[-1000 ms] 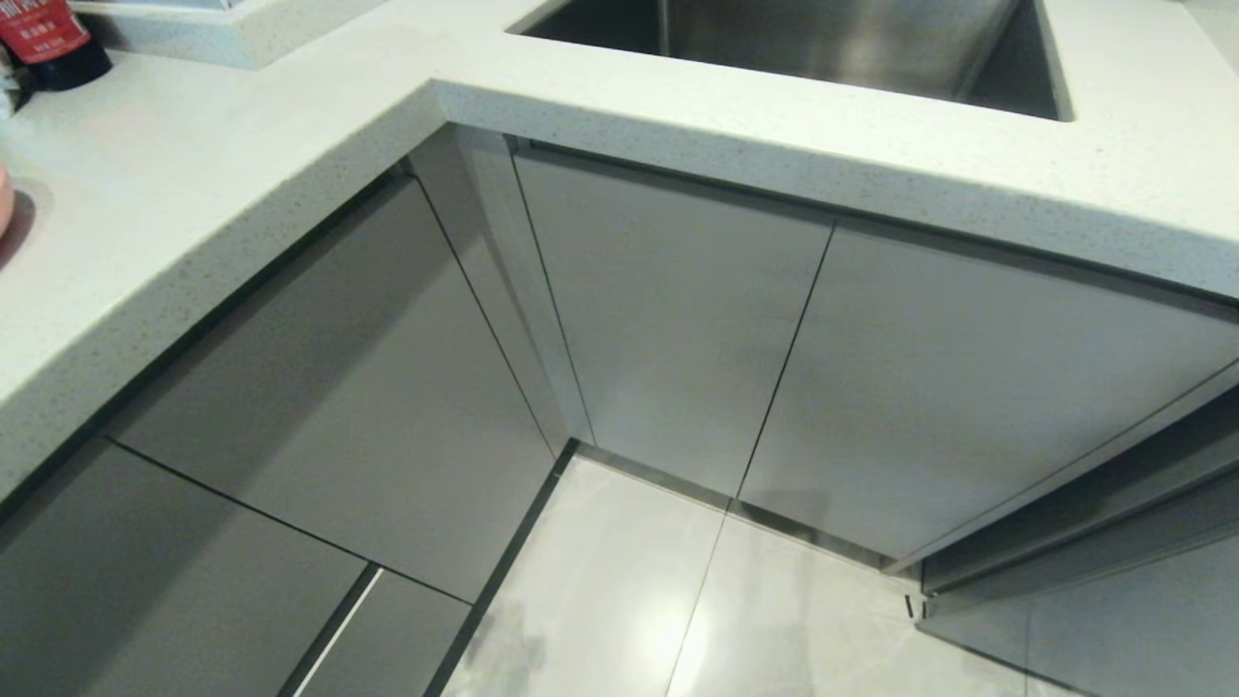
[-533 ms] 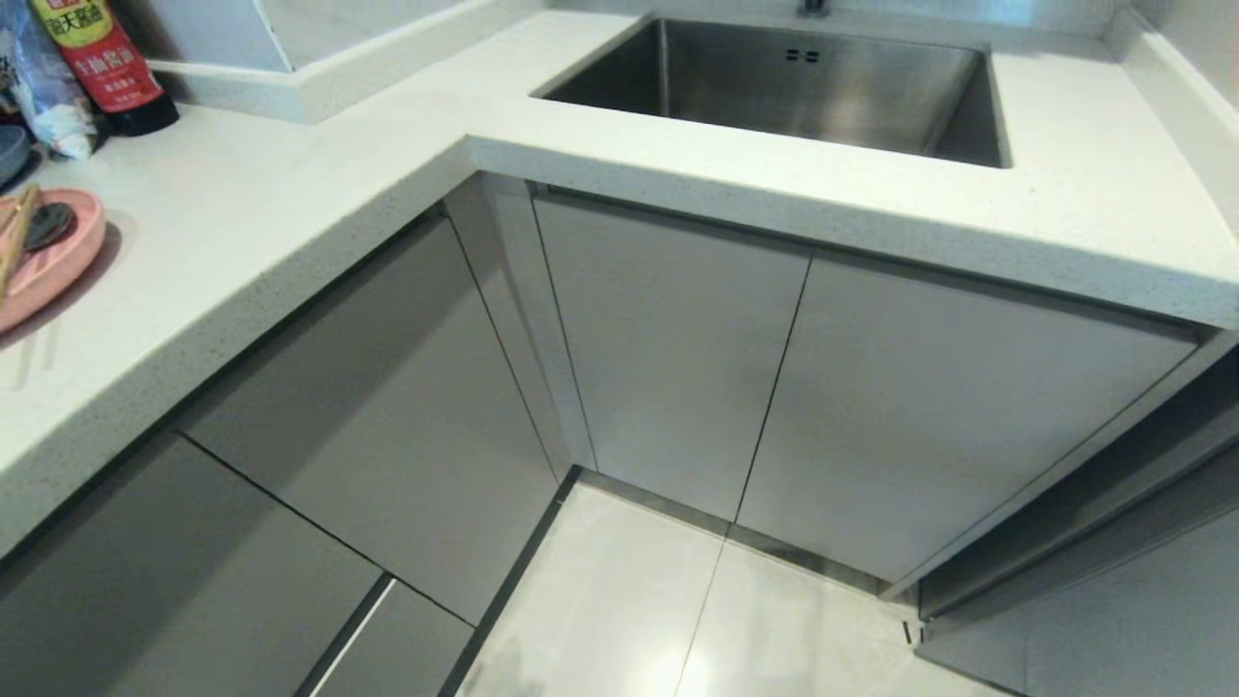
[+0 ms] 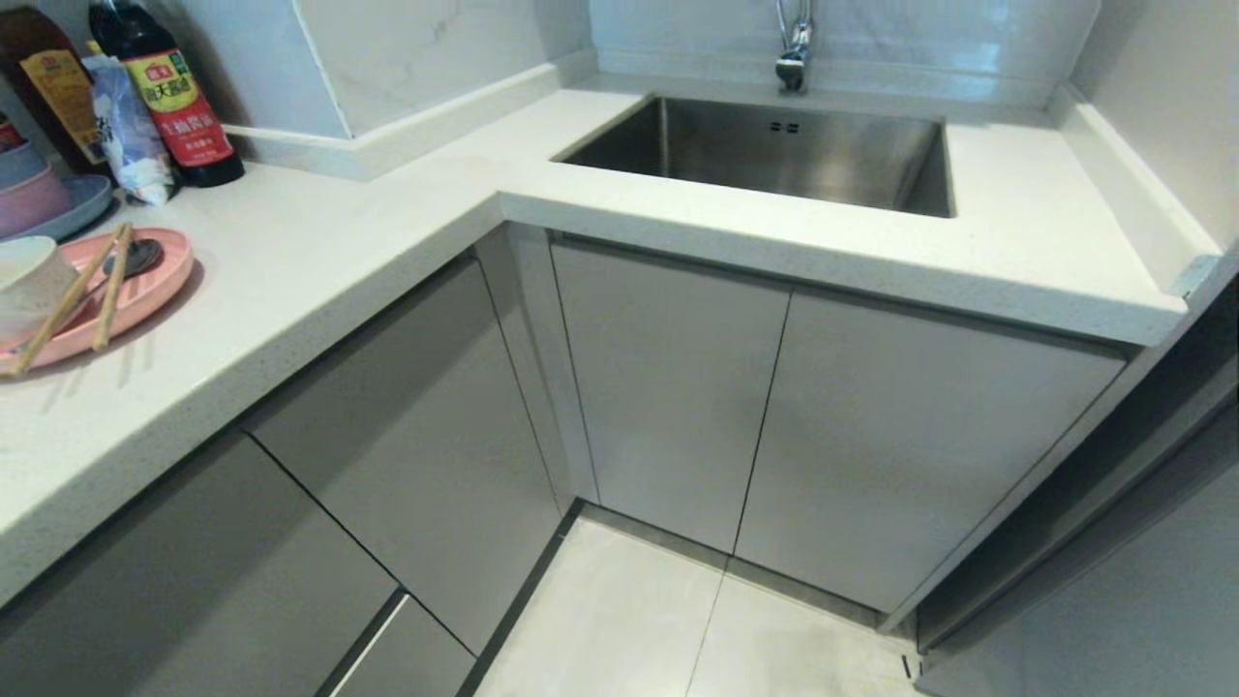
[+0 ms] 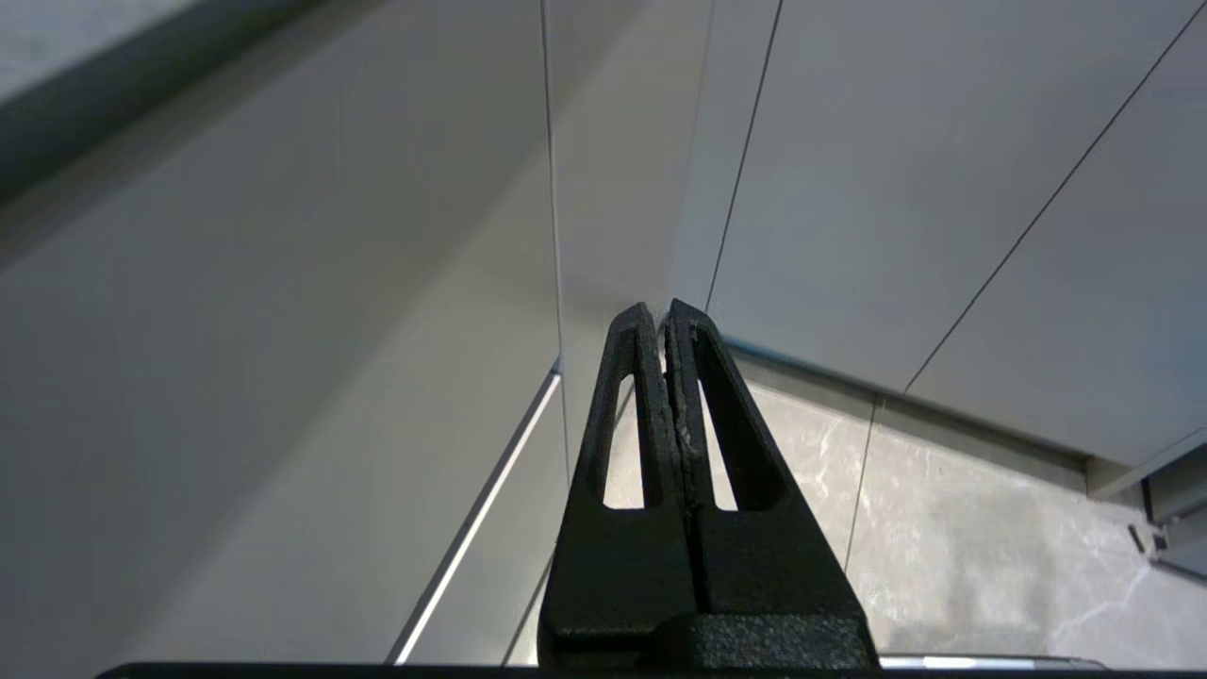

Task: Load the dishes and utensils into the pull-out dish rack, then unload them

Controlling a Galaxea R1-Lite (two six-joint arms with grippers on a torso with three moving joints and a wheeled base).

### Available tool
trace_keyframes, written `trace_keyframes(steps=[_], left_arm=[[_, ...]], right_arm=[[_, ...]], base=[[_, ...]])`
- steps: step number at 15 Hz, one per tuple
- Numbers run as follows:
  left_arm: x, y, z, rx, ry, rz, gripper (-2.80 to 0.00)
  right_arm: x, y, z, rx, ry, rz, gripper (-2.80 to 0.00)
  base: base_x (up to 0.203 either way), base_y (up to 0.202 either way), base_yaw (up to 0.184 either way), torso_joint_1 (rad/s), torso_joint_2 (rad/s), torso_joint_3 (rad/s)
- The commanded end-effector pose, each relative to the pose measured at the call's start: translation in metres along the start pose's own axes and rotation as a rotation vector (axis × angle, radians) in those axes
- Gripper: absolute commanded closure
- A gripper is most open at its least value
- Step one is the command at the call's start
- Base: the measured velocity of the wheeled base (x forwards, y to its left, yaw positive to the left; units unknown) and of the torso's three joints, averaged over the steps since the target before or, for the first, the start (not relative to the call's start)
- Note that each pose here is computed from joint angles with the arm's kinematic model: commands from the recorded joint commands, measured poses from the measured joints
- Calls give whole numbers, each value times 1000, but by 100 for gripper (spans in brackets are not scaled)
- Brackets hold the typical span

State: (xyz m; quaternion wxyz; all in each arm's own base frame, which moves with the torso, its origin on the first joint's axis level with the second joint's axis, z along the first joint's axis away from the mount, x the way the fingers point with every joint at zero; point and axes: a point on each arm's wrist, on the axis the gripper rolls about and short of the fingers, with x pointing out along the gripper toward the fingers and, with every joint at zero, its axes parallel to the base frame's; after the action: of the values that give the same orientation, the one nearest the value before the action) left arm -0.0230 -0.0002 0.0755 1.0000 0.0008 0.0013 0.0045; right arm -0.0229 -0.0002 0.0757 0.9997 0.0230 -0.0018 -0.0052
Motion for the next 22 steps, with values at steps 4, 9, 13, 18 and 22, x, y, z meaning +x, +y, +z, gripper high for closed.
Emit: trace_keyframes(steps=[4,9,13,18,22], left_arm=[[0,0,0,0,3,0,0],[0,0,0,0,4,0,0],[0,0,0,0,4,0,0],[0,0,0,0,4,0,0],[0,0,0,3,4,0,0]], right_arm=[[0,0,0,0,0,1,0],[0,0,0,0,0,0,0],[0,0,0,0,0,0,0],[0,0,0,0,0,0,0],[0,0,0,0,0,1,0]], base=[[0,0,0,4,-2,199],[0,0,0,2,-1,203],[0,0,0,2,2,201],[0,0,0,1,2,201],[0,0,0,4,1,136]])
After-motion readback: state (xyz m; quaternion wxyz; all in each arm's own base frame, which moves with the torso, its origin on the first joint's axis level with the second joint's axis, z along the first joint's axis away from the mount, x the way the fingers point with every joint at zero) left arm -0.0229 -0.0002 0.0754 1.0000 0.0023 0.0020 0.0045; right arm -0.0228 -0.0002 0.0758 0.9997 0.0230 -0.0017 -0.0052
